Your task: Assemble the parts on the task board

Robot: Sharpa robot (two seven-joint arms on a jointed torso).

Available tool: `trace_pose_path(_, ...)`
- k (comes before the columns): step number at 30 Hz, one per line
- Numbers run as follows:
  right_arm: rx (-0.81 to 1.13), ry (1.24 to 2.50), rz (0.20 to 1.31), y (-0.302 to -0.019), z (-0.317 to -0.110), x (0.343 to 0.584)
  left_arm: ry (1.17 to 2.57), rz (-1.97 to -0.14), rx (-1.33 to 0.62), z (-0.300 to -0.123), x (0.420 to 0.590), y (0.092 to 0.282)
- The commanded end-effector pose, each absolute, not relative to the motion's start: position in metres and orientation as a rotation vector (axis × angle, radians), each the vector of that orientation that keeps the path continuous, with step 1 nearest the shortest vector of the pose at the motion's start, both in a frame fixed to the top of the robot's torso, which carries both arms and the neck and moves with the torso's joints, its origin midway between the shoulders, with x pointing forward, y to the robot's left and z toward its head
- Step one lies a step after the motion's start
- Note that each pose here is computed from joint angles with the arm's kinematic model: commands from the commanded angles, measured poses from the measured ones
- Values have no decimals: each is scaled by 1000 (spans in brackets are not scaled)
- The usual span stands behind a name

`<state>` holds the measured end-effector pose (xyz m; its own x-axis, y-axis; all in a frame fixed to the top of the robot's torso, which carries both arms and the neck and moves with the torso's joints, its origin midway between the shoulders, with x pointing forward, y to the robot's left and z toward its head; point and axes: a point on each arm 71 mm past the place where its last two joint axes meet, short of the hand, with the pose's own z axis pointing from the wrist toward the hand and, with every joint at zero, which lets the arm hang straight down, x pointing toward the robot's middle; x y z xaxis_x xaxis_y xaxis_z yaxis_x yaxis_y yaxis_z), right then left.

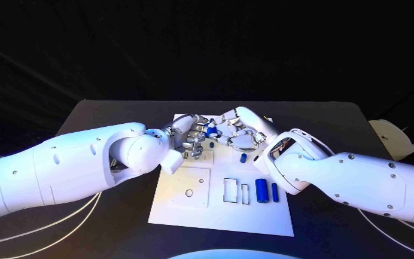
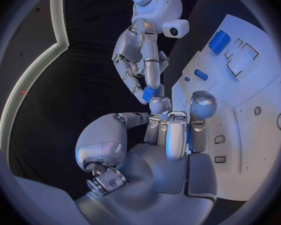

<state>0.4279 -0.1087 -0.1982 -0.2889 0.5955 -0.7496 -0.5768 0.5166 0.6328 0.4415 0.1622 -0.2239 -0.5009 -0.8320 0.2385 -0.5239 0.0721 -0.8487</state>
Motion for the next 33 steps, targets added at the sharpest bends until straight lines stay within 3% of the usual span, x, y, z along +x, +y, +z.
trace_pose_path(1, 10, 1472, 1135, -110, -199, 428, 2045, -1431, -1349, -222, 441, 160)
trace_pose_path(33, 20, 1470, 1122, -116, -198, 429, 2036, -1404, -1351, -223, 443, 165)
